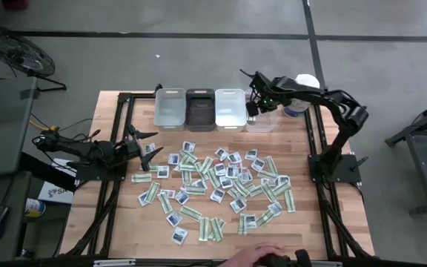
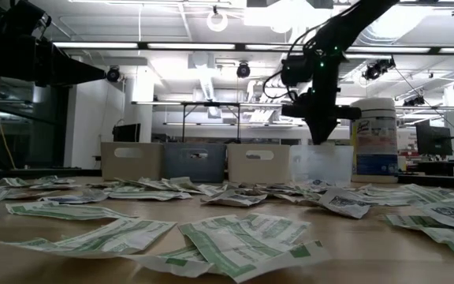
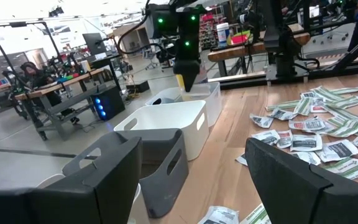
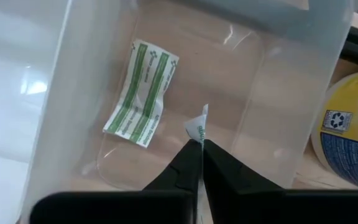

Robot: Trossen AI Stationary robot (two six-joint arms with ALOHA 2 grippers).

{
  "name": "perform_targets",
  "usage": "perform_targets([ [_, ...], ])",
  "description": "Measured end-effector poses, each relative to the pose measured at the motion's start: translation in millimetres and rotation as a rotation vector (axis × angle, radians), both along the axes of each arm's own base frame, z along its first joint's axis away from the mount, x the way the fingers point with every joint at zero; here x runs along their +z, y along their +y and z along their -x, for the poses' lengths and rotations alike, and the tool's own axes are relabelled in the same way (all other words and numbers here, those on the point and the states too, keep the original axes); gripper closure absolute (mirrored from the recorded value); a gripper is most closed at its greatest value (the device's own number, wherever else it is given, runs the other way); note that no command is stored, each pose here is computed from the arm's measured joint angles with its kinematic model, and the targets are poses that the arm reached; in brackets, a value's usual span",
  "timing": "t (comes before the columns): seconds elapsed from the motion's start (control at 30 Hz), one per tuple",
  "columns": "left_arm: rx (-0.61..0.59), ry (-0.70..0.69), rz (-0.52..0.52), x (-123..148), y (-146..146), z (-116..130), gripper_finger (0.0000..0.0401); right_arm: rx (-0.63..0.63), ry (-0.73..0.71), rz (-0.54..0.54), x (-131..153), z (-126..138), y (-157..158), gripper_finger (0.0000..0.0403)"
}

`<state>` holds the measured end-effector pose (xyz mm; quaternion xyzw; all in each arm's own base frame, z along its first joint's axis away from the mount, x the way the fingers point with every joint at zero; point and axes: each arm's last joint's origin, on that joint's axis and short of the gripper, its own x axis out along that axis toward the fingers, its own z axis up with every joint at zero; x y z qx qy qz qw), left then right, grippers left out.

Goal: Pick & Place First Aid Supplies
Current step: Put the green bandage into the transparent bin

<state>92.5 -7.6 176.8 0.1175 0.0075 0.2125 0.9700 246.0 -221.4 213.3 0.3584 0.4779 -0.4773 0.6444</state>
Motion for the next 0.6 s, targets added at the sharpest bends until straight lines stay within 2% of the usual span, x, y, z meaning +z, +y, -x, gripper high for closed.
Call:
perform_targets([
  [0.47,0.000,0.000,0.000,0,0,0,0.0121,0.006,-0.034,0.002,1,-5,2,0.0259],
  [0.6,0.000,0.000,0.000,0,0,0,0.0121,0.052,-0.081,0.004,17,-5,15,0.0235],
])
